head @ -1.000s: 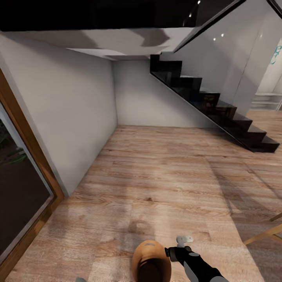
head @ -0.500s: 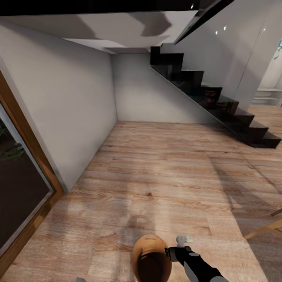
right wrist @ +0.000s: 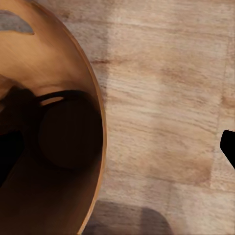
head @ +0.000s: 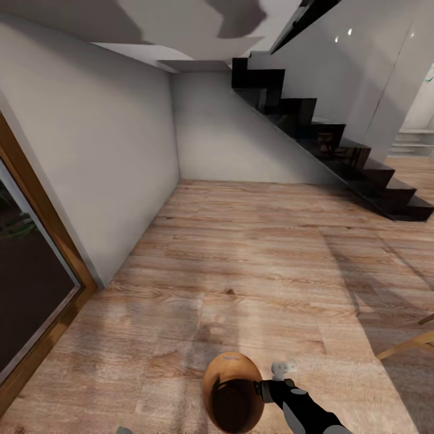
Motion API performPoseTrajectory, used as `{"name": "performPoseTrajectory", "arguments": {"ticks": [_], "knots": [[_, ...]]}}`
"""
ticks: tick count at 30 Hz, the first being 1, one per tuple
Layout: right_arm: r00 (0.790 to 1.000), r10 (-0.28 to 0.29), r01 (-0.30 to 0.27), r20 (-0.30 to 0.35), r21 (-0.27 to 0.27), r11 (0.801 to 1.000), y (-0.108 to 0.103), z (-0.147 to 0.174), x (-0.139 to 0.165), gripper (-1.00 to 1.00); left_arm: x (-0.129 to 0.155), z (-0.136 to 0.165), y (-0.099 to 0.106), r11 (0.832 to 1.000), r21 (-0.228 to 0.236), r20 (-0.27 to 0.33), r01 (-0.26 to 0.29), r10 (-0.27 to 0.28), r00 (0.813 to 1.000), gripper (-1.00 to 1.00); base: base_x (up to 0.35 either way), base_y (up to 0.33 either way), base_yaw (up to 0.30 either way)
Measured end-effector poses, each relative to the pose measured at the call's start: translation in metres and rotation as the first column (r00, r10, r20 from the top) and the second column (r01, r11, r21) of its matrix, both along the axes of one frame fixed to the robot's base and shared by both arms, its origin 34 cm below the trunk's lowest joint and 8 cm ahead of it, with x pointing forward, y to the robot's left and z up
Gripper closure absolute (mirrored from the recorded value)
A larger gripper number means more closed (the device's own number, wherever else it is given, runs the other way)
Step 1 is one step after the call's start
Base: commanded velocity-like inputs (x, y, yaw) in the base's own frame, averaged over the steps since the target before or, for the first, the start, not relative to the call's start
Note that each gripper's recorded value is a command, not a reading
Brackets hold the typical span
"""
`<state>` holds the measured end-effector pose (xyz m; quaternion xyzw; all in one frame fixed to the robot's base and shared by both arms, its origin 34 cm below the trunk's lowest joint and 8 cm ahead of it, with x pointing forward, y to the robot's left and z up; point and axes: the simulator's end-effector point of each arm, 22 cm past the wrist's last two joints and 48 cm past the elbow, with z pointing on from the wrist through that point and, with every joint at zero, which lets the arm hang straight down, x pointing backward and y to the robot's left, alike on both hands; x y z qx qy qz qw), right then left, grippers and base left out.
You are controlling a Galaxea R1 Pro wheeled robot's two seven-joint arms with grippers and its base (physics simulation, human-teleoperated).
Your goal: Put the three can of soda from the living room inside the tash can in the kitchen.
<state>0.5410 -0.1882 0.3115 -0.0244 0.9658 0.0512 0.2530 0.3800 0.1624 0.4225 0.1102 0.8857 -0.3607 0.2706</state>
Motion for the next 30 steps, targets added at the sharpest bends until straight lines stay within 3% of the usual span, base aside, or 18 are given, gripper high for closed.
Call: {"name": "performPoseTrajectory", "arguments": {"ticks": [17, 30], "knots": [[1.000, 0.000, 0.000, -0.027, 0.000, 1.000, 0.000, -0.049, -0.017, -1.00, -0.014, -0.044, 0.000, 1.000, 0.000, -0.027, 0.000, 0.000, 1.000, -1.00, 0.000, 0.000, 0.000], [0.999, 0.001, -0.001, -0.043, 0.001, 1.000, 0.000, -0.062, -0.024, -1.00, -0.019, -0.055, 0.000, 1.000, 0.000, -0.043, 0.000, 0.000, 0.999, -1.00, 0.000, 0.000, 0.000]]}}
